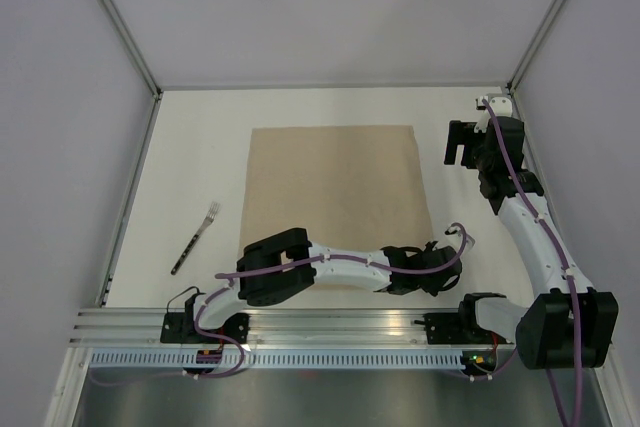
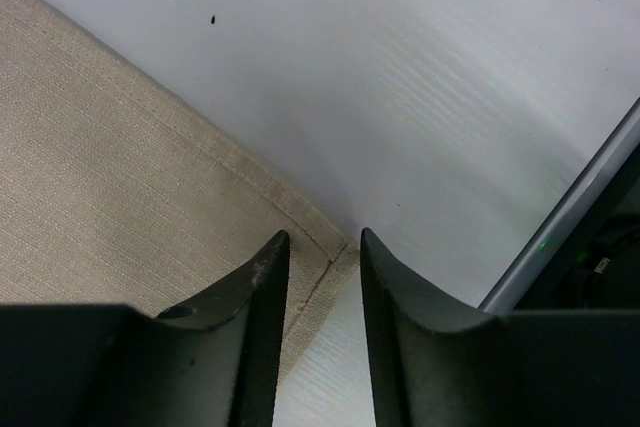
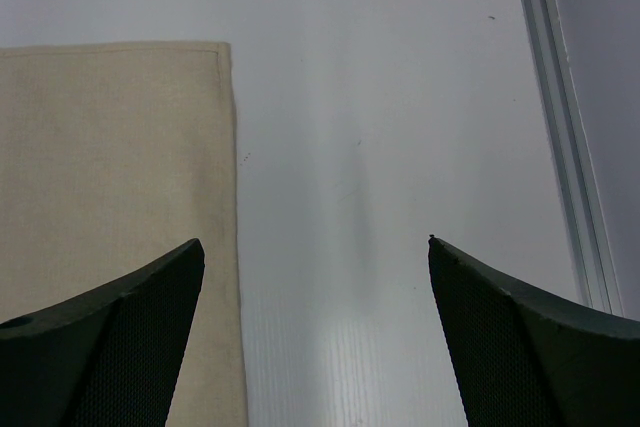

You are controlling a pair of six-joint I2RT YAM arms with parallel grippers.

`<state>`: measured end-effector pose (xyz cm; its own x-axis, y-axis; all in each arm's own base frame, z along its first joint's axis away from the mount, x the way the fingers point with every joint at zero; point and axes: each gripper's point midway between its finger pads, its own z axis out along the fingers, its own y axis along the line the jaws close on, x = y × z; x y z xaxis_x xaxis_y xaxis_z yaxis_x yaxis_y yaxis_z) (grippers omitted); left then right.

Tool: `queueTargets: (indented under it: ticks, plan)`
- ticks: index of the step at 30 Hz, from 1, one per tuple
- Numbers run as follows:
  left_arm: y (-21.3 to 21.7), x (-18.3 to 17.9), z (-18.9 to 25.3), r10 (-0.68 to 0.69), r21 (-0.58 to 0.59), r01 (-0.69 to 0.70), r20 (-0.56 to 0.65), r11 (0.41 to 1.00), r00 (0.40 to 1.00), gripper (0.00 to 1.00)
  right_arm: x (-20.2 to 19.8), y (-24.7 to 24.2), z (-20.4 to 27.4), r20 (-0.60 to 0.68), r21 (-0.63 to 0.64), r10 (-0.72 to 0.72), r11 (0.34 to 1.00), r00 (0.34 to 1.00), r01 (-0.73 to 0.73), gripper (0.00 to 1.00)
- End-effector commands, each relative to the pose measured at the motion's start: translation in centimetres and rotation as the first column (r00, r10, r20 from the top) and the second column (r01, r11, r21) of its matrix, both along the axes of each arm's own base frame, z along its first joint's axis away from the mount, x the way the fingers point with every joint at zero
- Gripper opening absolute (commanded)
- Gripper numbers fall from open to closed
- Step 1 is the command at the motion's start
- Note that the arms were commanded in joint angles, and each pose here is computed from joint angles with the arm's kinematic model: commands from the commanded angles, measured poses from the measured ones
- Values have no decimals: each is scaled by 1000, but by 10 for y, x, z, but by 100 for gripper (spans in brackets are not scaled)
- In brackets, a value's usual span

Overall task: Fold the napkin, place the utensils inside, and roll it up
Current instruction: Fold the napkin

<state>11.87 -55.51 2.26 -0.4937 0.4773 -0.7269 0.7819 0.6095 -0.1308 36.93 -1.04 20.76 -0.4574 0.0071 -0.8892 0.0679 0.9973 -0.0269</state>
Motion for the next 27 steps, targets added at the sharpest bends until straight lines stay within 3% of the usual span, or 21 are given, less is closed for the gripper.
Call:
queueTargets:
  ticks: [1, 13, 20, 22, 23, 27]
  plan:
    - [-6, -8, -9, 14, -13, -14, -35, 1000, 999, 37, 5, -6, 13, 27, -34, -8, 999, 1000, 9, 98]
    - [-7, -5, -3, 5, -10, -5, -10, 1000, 1000, 3, 5, -6, 11, 16, -35, -8, 999, 1000, 8, 98]
    - [-9, -4, 10, -8, -27, 9, 6, 1000, 1000, 2, 5, -5, 10, 15, -37, -5, 999, 1000, 6, 98]
    - [-10, -3, 15, -10, -36, 11, 10, 999, 1000, 14, 5, -5, 11, 16, -38, -3, 999, 1000, 4, 98]
    - [-9, -4, 18, -10, -41, 11, 10, 999, 1000, 25, 5, -5, 10, 13, -37, -3, 999, 1000, 4, 98]
    - [-8, -3, 23, -14, -49, 15, 16, 999, 1000, 39, 5, -4, 10, 13, -35, 1, 999, 1000, 0, 98]
